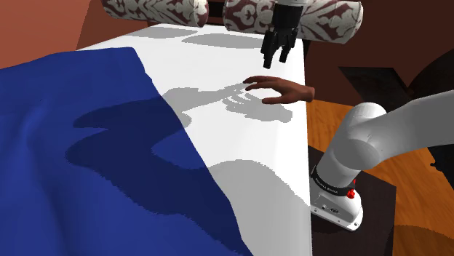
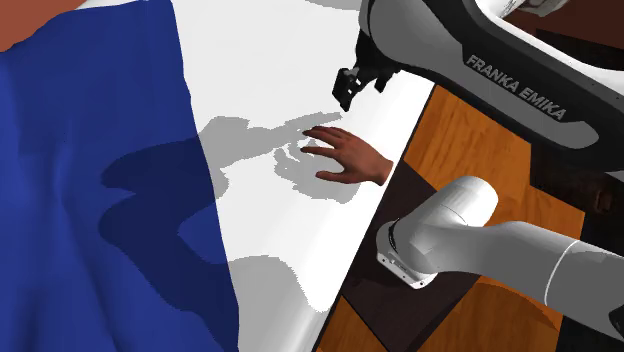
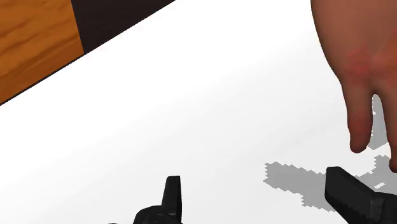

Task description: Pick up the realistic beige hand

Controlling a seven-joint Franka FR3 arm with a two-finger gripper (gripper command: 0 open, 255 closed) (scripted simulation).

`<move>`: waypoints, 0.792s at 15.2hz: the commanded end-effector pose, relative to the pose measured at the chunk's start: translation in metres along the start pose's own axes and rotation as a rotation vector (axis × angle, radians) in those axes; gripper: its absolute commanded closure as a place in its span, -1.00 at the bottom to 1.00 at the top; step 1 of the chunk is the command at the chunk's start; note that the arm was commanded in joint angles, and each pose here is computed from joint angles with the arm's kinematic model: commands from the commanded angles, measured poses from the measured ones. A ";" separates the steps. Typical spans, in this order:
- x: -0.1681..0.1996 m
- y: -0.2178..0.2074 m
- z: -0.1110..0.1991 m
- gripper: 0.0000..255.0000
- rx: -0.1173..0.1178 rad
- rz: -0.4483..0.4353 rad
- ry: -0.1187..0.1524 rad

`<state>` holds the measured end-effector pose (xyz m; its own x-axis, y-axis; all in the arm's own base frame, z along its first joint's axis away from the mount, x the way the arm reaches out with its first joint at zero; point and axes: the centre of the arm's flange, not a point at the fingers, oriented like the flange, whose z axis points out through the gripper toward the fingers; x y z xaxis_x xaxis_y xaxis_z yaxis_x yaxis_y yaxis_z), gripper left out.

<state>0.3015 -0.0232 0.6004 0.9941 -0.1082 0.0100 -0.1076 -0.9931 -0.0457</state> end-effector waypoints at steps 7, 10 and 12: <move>-0.029 -0.104 -0.024 -1.00 -0.223 -0.275 0.031; -0.054 -0.154 -0.027 -1.00 -0.335 -0.413 0.046; -0.075 -0.185 -0.026 -1.00 -0.410 -0.504 0.056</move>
<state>0.2579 0.1517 0.6332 0.9400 0.3411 -0.0056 0.3243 -0.8884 0.3250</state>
